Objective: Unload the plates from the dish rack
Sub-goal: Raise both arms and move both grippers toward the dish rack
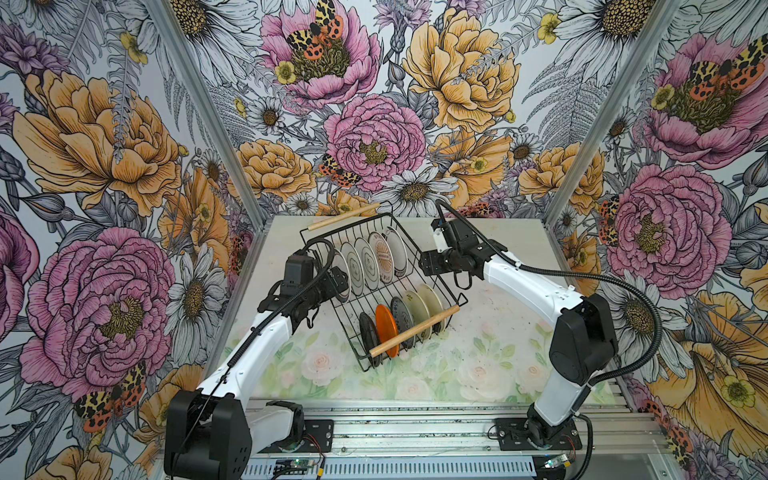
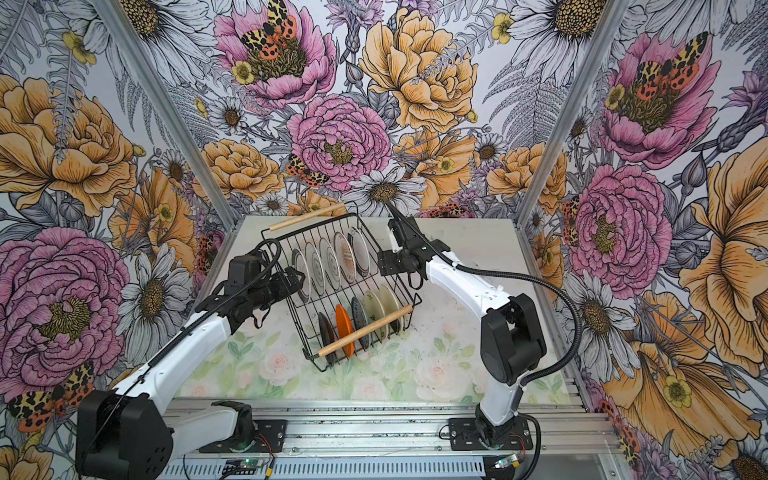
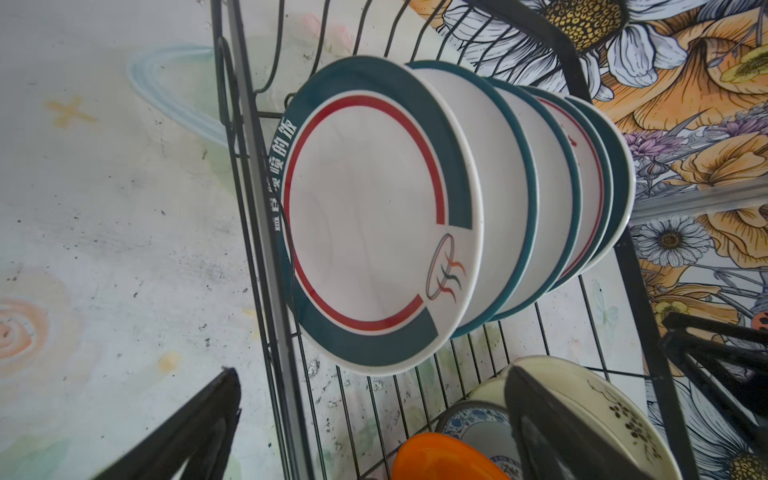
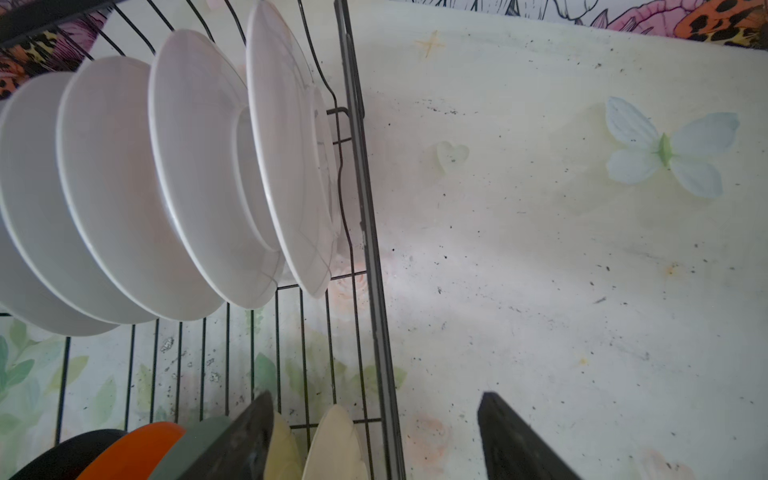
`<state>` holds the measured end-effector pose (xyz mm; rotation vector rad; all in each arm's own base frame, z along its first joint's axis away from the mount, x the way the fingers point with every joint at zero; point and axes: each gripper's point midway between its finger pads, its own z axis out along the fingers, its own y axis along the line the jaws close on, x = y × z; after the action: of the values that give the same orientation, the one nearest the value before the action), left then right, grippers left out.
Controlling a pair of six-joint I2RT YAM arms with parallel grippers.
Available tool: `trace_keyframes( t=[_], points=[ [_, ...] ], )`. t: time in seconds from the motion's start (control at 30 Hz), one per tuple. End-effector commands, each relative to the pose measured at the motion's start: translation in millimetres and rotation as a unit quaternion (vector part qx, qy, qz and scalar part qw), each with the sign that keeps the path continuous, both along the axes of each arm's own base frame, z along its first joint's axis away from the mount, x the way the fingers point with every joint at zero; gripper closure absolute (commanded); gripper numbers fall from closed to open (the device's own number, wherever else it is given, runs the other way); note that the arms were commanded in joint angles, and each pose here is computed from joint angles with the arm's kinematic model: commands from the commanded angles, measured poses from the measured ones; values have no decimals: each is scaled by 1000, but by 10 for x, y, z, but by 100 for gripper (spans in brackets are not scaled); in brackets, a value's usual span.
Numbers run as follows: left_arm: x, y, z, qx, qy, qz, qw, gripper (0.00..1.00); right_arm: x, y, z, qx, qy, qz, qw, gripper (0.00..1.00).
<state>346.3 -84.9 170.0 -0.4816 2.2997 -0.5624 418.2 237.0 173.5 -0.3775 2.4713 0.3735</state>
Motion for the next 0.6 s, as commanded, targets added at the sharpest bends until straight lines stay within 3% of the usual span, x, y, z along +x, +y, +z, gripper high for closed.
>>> trace_keyframes(
  t=[0.0,0.57],
  points=[
    [24,-104,138,-19,-3,-9,1000,1,74,14,20,-20,-4,-1,1000,25],
    [107,-554,16,-21,28,-68,997,1,369,-182,-304,-59,28,-35,997,45]
  ],
)
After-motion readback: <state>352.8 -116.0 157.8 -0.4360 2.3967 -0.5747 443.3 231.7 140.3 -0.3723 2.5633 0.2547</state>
